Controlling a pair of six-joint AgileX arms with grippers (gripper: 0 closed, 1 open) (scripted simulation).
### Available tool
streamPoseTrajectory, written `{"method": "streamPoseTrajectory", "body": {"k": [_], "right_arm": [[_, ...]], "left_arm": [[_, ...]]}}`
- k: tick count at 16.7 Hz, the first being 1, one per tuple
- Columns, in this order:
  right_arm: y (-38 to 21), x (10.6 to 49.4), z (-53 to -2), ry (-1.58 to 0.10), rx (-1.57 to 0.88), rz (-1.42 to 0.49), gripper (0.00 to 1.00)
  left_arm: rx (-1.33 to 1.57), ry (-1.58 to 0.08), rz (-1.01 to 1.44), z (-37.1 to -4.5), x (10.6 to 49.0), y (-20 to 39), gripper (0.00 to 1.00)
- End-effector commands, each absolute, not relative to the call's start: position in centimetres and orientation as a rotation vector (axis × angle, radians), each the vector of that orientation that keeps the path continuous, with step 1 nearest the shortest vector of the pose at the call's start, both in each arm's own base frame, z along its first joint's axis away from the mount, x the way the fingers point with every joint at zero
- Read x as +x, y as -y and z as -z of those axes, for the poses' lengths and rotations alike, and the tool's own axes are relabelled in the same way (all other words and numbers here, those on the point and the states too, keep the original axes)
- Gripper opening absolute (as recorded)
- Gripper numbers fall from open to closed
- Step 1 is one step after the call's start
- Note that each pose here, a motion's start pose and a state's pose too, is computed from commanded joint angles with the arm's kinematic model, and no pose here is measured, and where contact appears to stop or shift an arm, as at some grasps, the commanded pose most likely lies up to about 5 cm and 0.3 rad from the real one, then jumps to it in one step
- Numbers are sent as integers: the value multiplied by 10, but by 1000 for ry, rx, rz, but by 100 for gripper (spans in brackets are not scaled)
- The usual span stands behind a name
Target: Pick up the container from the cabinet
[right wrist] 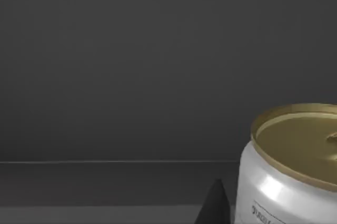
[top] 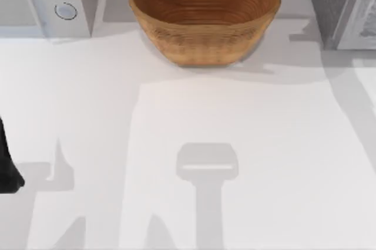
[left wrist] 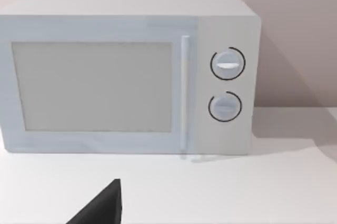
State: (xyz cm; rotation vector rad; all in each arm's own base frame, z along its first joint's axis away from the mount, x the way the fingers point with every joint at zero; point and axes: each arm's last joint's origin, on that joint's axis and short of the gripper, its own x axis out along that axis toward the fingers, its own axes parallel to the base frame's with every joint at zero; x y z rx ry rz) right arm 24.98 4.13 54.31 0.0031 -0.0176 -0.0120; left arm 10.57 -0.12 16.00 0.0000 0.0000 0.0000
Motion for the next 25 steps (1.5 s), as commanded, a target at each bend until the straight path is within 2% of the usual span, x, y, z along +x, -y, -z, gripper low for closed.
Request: {"method": "streamPoseTrajectory", "body": {"k": [2,9,14,18,25], "right_arm": [[-41,236,-544,11,2,9,0],[-38,230,-543,21,6,15,0],[-27,197,-514,30,5,24,0],[-16,165,-449,-7,-1,24,0],[-3,120,-273,-85,-4,14,0]], "left_arm": [[0,0,0,-160,106,1,100],[0,0,0,-160,106,1,100],[0,0,0,-160,106,1,100],[0,0,0,-160,106,1,100],[0,0,0,-160,106,1,100]]}}
